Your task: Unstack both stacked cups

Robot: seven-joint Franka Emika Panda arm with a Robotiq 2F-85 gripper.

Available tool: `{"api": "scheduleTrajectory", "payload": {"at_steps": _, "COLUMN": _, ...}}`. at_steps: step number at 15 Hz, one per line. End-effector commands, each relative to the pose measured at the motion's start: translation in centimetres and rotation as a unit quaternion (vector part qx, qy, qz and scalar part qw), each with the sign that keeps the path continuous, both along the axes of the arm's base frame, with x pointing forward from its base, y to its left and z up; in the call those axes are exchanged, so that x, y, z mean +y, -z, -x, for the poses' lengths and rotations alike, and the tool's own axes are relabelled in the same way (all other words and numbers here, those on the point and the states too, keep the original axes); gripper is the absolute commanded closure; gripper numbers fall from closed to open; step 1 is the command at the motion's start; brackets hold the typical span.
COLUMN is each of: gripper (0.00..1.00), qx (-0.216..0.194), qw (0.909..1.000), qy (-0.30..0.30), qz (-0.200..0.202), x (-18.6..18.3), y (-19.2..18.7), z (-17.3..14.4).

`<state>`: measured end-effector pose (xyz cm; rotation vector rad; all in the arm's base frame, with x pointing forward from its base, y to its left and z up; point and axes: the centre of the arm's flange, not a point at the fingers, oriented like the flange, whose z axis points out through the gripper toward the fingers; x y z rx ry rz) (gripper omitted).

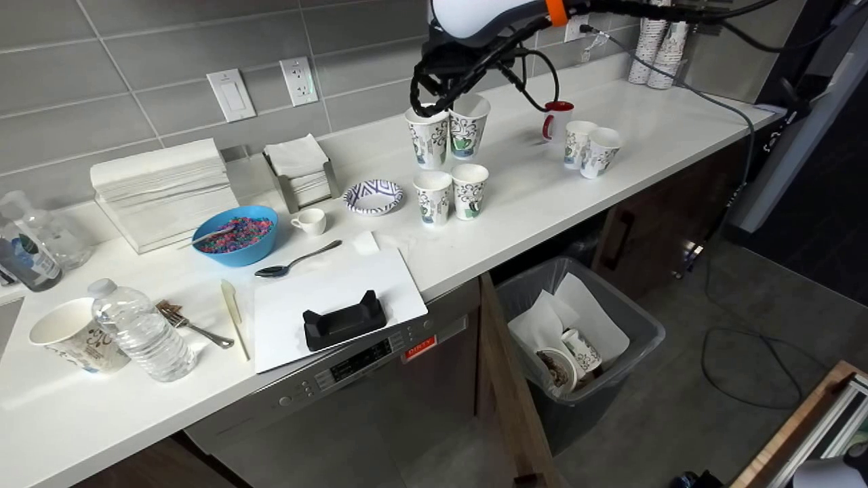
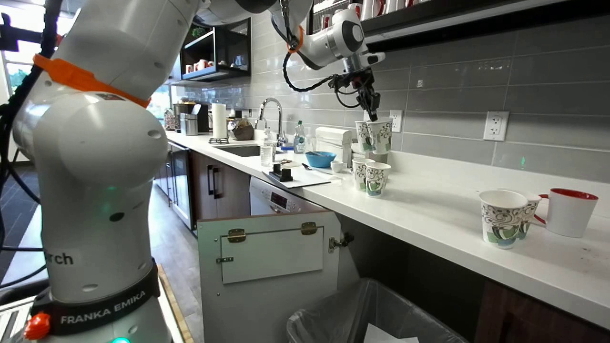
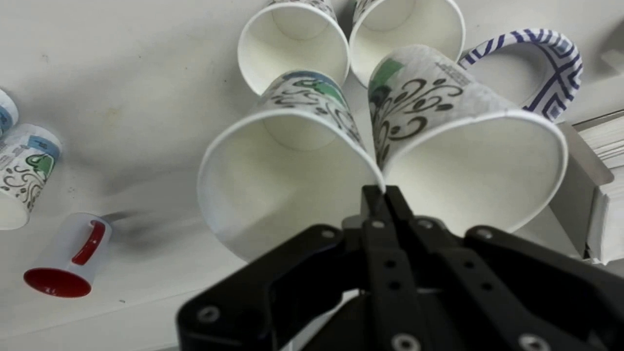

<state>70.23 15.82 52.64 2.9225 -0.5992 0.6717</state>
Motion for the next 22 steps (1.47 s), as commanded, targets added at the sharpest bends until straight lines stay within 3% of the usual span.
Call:
{"api": "scheduleTrajectory", "payload": {"at_steps": 1, "gripper": 0.99, "qx": -0.014, "qw": 0.9994, "qy": 0.026, "qz": 0.018, "x": -0.4, "y": -2.3, "z": 2.1}}
{"api": "scheduleTrajectory", "payload": {"at_steps": 7, "gripper": 0.99, "qx": -0.043, "qw": 0.9927, "qy": 0.113, "qz": 0.004, "x": -6.1, "y": -6.3, "z": 4.8}}
{"api": "scheduleTrajectory", "payload": {"at_steps": 11, "gripper": 0.99, "qx": -0.034, "qw": 0.9809, "qy": 0.191, "qz": -0.016, "x": -11.7, "y": -6.4, "z": 5.4}}
{"api": "scheduleTrajectory", "payload": {"at_steps": 19, "gripper": 0.99, "qx": -0.020, "qw": 0.9441, "qy": 0.321, "qz": -0.074, "x": -22.0, "y": -1.1, "z": 5.2}}
{"api": "scheduleTrajectory", "payload": {"at_steps": 22, "gripper": 0.99, "qx": -0.006, "qw": 0.9347, "qy": 0.343, "qz": -0.093, "x": -24.4, "y": 1.2, "z": 4.5}}
